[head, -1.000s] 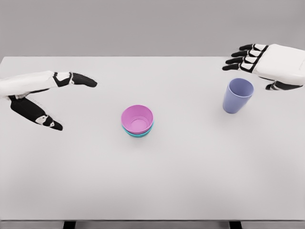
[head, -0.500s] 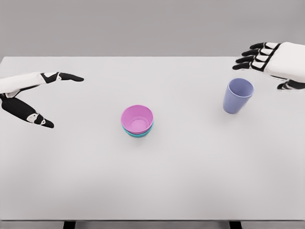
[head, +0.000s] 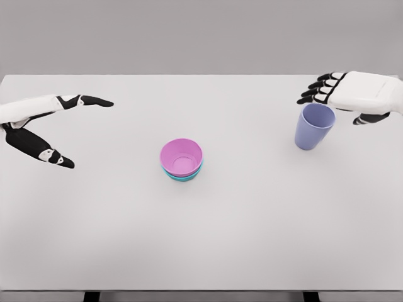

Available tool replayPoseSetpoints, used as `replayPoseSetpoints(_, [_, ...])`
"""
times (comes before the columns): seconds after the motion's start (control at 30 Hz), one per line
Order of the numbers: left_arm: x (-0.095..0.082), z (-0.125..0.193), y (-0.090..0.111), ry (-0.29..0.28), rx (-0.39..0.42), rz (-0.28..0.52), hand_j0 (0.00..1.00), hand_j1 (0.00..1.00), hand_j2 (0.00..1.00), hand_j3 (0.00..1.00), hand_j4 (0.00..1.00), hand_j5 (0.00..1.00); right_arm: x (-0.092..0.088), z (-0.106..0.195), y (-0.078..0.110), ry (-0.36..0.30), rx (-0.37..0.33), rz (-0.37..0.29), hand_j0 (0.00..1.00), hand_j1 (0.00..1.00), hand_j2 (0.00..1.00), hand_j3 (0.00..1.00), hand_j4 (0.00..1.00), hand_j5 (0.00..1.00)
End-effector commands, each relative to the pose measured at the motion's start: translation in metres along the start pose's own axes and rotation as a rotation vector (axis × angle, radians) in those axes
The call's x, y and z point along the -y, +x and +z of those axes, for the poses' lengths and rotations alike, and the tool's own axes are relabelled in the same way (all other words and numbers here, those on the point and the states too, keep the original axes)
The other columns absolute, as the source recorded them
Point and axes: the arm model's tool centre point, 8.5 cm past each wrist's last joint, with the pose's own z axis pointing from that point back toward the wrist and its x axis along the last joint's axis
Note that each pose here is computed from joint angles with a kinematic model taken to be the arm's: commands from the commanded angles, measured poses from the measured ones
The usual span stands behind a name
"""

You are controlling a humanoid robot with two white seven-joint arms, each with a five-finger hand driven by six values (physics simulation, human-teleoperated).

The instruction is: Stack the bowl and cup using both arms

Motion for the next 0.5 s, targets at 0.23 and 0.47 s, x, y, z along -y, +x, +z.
replayPoseSetpoints(0.23, [-0.001,0.001,-0.001,0.009,-0.001,0.008,1.0,1.0,1.0,1.0,1.0,1.0,-0.019,-0.03,-0.005,0.063,0.024,-0.052,1.0,1.0,1.0,1.0,1.0,1.0])
replayPoseSetpoints(0.47, [-0.001,0.001,-0.001,0.009,-0.001,0.008,1.0,1.0,1.0,1.0,1.0,1.0,-0.018,-0.048,-0.001,0.076,0.054,-0.052,1.0,1.0,1.0,1.0,1.0,1.0])
